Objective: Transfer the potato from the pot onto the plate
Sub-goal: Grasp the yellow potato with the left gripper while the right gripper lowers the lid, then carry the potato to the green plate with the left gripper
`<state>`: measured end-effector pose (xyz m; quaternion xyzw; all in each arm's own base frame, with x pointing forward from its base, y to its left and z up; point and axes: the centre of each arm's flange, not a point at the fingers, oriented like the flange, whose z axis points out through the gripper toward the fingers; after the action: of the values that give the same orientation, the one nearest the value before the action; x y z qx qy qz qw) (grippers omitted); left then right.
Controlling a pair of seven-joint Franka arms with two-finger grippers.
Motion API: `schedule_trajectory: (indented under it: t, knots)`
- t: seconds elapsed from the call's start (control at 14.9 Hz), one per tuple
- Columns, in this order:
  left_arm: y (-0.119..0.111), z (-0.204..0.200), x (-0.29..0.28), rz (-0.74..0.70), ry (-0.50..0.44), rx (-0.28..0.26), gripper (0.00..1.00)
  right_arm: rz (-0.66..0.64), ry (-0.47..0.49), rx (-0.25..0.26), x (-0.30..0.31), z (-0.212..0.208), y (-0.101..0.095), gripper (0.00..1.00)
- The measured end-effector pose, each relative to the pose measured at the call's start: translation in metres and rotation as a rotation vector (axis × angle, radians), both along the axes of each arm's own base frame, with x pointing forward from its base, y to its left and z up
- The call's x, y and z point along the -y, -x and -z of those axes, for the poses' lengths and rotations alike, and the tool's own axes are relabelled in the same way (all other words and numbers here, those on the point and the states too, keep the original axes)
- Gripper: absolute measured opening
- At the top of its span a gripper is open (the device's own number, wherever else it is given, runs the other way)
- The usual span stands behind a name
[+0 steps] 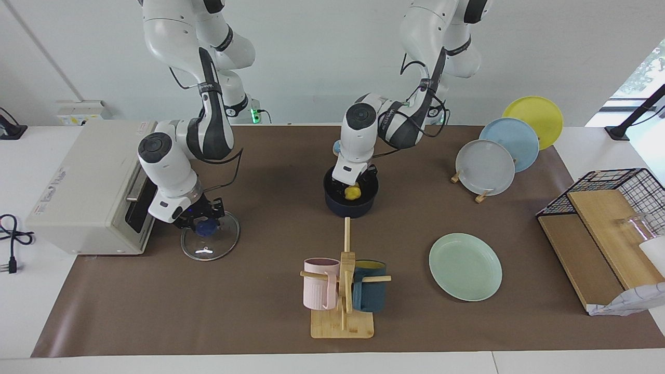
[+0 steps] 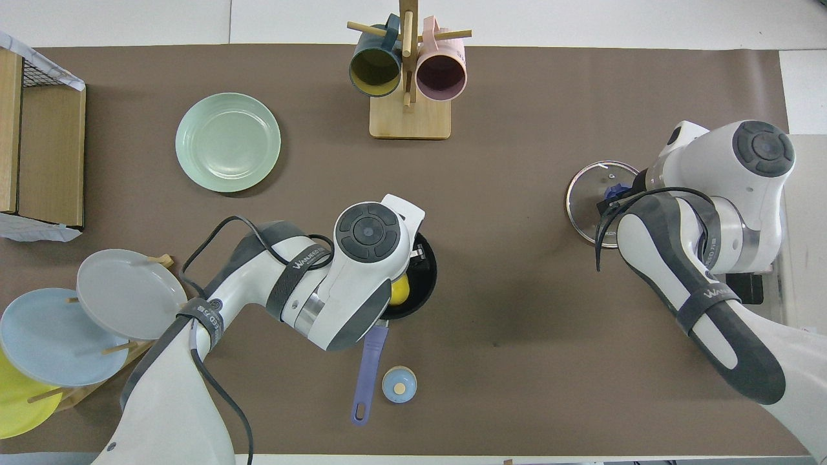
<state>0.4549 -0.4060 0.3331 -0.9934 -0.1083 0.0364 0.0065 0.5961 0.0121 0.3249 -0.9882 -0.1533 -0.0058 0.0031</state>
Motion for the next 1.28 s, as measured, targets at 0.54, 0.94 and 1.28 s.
schedule_trajectory:
  t: [0.54,0.94,1.28]
  knots:
    - [-0.006,-0.021,-0.003,-0.006,0.007,0.012,0.57,0.007,-0.008,0.006,-0.001,-0.001,-0.001,0.96]
    - [-0.072,-0.181,-0.084,0.042,0.038,0.055,0.57,0.007,-0.016,-0.014,-0.010,-0.055,-0.007,1.00]
    - [-0.160,-0.200,-0.202,0.143,0.061,0.120,0.57,0.029,-0.021,-0.055,-0.014,-0.158,-0.012,1.00]
